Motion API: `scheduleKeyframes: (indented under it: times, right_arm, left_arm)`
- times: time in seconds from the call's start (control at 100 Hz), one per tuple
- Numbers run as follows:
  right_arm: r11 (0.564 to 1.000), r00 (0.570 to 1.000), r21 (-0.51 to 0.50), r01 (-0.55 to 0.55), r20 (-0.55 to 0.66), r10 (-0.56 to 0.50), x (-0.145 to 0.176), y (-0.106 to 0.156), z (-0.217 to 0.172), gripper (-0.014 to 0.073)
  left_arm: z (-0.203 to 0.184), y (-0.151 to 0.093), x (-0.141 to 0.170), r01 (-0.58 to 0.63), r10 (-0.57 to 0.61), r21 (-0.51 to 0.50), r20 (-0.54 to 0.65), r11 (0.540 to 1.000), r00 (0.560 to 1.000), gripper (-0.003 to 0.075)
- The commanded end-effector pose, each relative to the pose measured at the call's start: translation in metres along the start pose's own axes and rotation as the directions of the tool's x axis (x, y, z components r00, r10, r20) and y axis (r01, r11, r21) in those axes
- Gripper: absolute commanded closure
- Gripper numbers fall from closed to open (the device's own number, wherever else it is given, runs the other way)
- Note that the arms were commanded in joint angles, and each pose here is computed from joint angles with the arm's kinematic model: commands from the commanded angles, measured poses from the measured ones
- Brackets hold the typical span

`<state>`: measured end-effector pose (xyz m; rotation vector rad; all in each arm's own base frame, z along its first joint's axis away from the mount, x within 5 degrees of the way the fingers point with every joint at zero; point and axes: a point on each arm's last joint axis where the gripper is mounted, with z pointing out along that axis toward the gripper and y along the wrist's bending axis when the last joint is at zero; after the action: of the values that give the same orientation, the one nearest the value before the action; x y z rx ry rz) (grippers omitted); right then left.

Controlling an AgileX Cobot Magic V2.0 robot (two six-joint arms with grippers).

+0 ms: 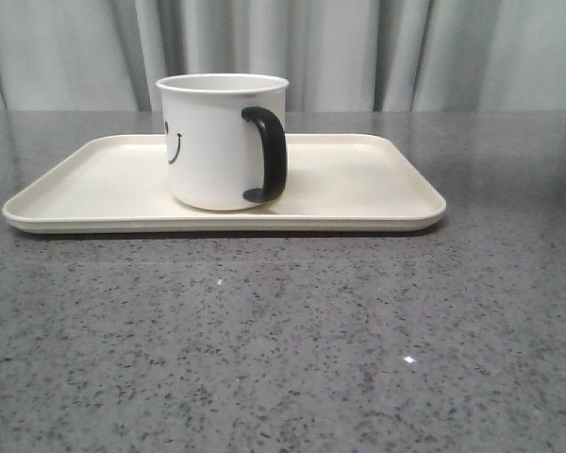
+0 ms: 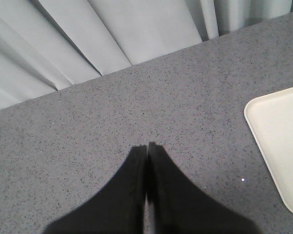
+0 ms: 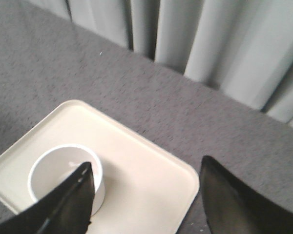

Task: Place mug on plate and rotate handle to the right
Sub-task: 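Lower the open right gripper into the mug's rim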

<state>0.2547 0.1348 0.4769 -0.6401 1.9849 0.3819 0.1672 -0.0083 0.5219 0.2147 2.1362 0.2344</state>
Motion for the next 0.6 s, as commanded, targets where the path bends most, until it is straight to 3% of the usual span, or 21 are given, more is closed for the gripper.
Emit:
scheduleKeyframes:
  times: [0.0, 0.27, 0.59]
  right_arm:
    - [0.999, 1.000, -0.050, 0.011, 0.028, -0.009, -0.009, 0.010, 0.009, 0.0119]
    - [0.989, 0.994, -0.146, 0.007, -0.111, -0.023, 0.007, 0.032, 0.068, 0.0119]
    - [0.983, 0.980, -0.181, -0.022, -0.196, -0.015, 0.022, 0.039, 0.105, 0.0119]
  left_arm:
    - [-0.010, 0.004, -0.003, 0.018, -0.017, -0.018, 0.056, 1.000, 0.998, 0.0740]
    - [-0.010, 0.004, -0.003, 0.018, -0.017, -0.018, 0.056, 1.000, 0.998, 0.0740]
    - [-0.010, 0.004, -0.003, 0.018, -0.017, -0.018, 0.056, 1.000, 0.998, 0.0740]
